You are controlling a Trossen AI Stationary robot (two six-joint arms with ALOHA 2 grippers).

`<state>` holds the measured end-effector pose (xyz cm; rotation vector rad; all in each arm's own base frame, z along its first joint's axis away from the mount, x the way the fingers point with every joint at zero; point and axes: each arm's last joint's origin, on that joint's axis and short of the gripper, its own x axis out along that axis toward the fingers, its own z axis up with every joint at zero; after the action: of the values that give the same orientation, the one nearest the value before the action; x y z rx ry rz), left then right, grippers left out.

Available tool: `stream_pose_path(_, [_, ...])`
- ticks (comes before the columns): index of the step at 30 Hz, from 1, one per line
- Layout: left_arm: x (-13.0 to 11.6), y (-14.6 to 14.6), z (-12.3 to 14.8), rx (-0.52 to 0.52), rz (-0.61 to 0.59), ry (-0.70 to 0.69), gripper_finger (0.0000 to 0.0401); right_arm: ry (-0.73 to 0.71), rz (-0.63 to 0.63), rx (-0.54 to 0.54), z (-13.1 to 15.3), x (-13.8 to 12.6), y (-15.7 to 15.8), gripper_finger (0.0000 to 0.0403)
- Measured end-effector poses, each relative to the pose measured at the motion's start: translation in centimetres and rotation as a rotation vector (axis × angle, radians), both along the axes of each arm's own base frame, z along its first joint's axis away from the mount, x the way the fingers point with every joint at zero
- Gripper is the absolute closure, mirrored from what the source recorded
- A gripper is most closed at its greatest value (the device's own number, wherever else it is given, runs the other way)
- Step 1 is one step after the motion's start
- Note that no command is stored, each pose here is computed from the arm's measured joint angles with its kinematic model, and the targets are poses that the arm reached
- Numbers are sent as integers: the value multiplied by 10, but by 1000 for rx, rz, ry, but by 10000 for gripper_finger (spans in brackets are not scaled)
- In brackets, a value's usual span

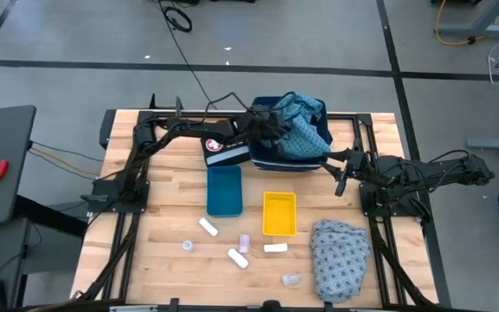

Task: Pick & place medical supplies in basket/bin
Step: Put the blue patient gown into the blue laundry bin, then put the light gray patient gown into the blue laundry bin

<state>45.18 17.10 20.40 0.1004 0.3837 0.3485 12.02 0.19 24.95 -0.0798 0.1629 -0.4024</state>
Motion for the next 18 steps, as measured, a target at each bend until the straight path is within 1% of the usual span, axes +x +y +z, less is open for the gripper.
stream_pose_path(2, [-2, 4, -9, -47, -4, 33, 398, 0, 0, 0, 0, 0, 0, 252])
stream_pose_path(4, [-1, 5, -16, -75, -35, 46, 398, -2, 0, 0, 0, 0, 0, 252])
stream_pose_path(8, [3, -1, -15, -65, -161, 12, 397, 4, 6, 0, 0, 0, 0, 252])
stream_pose_path(12, [7, -15, 3, -37, -315, -78, 381, 7, 32, 4, -1, 0, 1, 249])
stream_pose_path(15, [6, -27, 25, 17, -377, -127, 360, 12, 65, 9, -1, 1, 2, 238])
stream_pose_path(18, [2, -39, 44, 79, -420, -132, 332, 21, 115, 17, -2, 1, 3, 218])
